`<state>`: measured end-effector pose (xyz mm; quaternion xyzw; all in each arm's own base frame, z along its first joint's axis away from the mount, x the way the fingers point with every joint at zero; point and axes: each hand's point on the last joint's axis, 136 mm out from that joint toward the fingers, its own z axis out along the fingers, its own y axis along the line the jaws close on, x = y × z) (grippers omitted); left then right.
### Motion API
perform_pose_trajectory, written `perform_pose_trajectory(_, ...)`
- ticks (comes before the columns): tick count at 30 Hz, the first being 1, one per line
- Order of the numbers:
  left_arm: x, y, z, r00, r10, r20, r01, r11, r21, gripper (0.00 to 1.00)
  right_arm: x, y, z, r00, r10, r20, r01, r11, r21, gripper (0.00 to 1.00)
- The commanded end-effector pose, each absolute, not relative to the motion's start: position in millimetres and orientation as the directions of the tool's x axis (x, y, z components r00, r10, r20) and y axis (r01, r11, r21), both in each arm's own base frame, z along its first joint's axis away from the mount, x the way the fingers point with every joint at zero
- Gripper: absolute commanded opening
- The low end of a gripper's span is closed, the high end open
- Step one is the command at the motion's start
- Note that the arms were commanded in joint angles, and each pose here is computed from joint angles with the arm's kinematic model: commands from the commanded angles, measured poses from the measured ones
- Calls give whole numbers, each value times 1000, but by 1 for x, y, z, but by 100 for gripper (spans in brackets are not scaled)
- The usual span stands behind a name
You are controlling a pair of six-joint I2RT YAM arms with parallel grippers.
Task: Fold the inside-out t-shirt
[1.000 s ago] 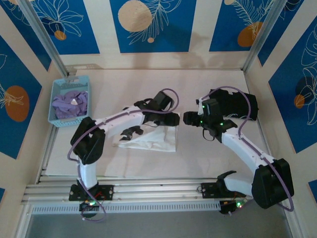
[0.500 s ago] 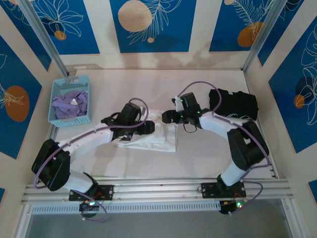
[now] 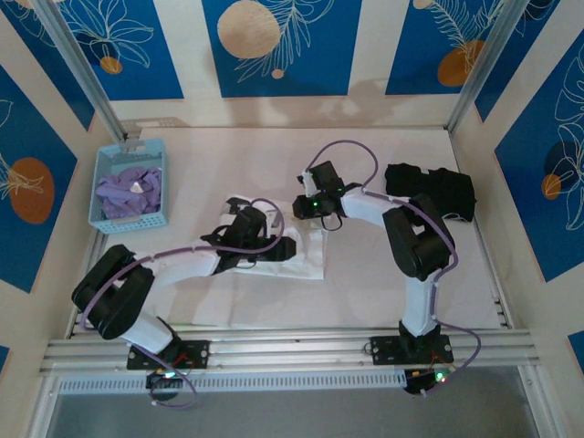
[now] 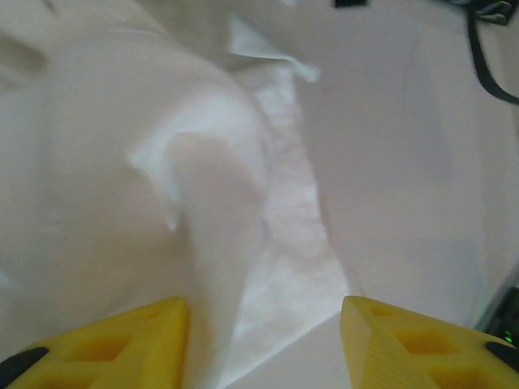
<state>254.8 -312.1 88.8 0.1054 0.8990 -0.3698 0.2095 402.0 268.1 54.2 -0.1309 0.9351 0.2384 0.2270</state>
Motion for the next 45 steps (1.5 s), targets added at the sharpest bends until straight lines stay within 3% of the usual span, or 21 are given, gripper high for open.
perform_pose_trajectory(1,231,-344,104,-865,151,-479,475,558,-680,48,407,238,78,-874,-53,-482,-273,875,399,9)
perform_pose_trajectory(5,206,-361,110,-831,264,-490,555,459,-694,45,401,209,77,-917,79,-392,-145,847,511,9)
perform_pose_trajectory(8,191,-371,126,-803,315,-506,594,359,-719,45,402,184,69,-934,151,-324,-54,836,546,15)
perform_pose_trajectory(12,186,-367,147,-758,307,-575,651,307,-694,55,402,158,72,-935,192,-299,-7,831,556,37)
perform_pose_trajectory(16,205,-347,152,-750,259,-608,654,424,-626,59,390,139,82,-920,215,-328,12,851,524,45)
perform_pose_trajectory(20,235,-317,153,-769,164,-618,584,573,-574,60,368,161,98,-904,159,-397,-89,837,539,54)
perform_pose_trajectory(24,258,-289,157,-773,61,-632,503,666,-551,61,361,191,88,-883,-4,-470,-192,916,352,68)
perform_pose_trajectory(27,264,-273,159,-771,2,-637,463,688,-558,61,373,201,76,-866,-88,-492,-215,954,208,72)
perform_pose_trajectory(31,263,-265,153,-775,-8,-632,445,703,-555,62,398,184,58,-864,-161,-477,-167,985,-31,70)
perform_pose_trajectory(34,259,-264,145,-793,1,-609,434,703,-564,62,406,161,63,-858,-166,-486,-123,985,-119,54)
perform_pose_trajectory(39,257,-258,137,-792,5,-610,424,723,-545,62,399,119,68,-877,-84,-473,-42,994,-99,35)
perform_pose_trajectory(45,265,-235,128,-791,37,-611,367,827,-425,62,385,82,69,-900,43,-433,51,999,-8,36)
